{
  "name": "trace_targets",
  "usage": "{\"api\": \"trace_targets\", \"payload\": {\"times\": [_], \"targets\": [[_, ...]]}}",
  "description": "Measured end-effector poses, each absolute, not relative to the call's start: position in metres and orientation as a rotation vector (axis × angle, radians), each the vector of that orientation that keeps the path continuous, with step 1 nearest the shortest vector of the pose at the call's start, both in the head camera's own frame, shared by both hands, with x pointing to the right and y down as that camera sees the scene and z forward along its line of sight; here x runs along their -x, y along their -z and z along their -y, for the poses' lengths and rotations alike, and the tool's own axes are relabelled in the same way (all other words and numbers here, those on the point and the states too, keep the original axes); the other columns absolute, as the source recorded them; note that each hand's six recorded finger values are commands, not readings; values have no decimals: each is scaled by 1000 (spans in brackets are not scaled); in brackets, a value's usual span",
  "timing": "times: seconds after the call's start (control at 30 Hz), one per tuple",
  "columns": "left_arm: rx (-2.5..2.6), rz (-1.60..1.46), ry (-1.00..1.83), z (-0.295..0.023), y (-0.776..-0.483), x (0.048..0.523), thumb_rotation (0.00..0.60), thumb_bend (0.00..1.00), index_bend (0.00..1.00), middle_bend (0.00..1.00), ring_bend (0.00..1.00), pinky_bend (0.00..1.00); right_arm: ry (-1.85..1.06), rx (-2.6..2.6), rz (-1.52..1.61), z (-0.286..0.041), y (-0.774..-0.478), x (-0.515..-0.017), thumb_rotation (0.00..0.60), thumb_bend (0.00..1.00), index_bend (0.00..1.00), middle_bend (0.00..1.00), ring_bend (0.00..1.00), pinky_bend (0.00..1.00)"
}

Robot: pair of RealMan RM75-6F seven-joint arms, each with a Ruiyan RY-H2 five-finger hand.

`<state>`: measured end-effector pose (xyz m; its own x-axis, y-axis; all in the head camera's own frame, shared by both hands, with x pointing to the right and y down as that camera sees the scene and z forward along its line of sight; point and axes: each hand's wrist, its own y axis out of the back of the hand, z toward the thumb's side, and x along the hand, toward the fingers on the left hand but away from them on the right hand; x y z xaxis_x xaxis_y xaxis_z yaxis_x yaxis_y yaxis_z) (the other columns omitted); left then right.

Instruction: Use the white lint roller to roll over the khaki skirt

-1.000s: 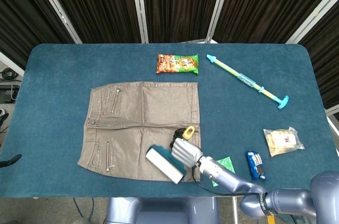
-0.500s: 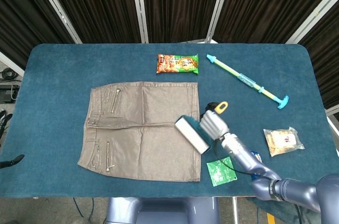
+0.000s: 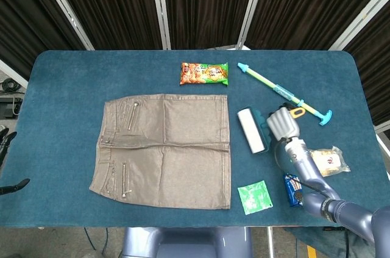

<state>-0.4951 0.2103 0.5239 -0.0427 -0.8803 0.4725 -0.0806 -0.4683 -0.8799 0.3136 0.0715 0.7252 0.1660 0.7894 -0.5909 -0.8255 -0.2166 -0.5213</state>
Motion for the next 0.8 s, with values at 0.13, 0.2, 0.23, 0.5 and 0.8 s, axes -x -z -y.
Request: {"api": "trace_targets", "payload": {"times": [0.13,0.2,0.23,0.5,0.8], "targets": [[1587,-1029,1584,-211,-525,495,600,0,0,0,0,0,-1543,1052,-18,-75,-733,-326,600,332,202,424,340,431],[1589,-1028,1585,-211,-525,495,600,0,0,0,0,0,-1562,1078,-8,-78,-735,-328,600,45,41,308,256,431],[1588,-1027,1585,-211,-525,495,600,0,0,0,0,0,-1575,1094,-2,-79,-737,-329,600,0,3,252,221,431],[1591,-1034,1585,-211,-524,495,600,0,0,0,0,0,-1587,1149,49,-82,-729,-326,600,0,0,149,143,431],[1608,-1063,1545,-211,-513,495,600,0,0,0,0,0,-1534,1154,163,-92,-685,-334,600,0,0,129,139,427]]}}
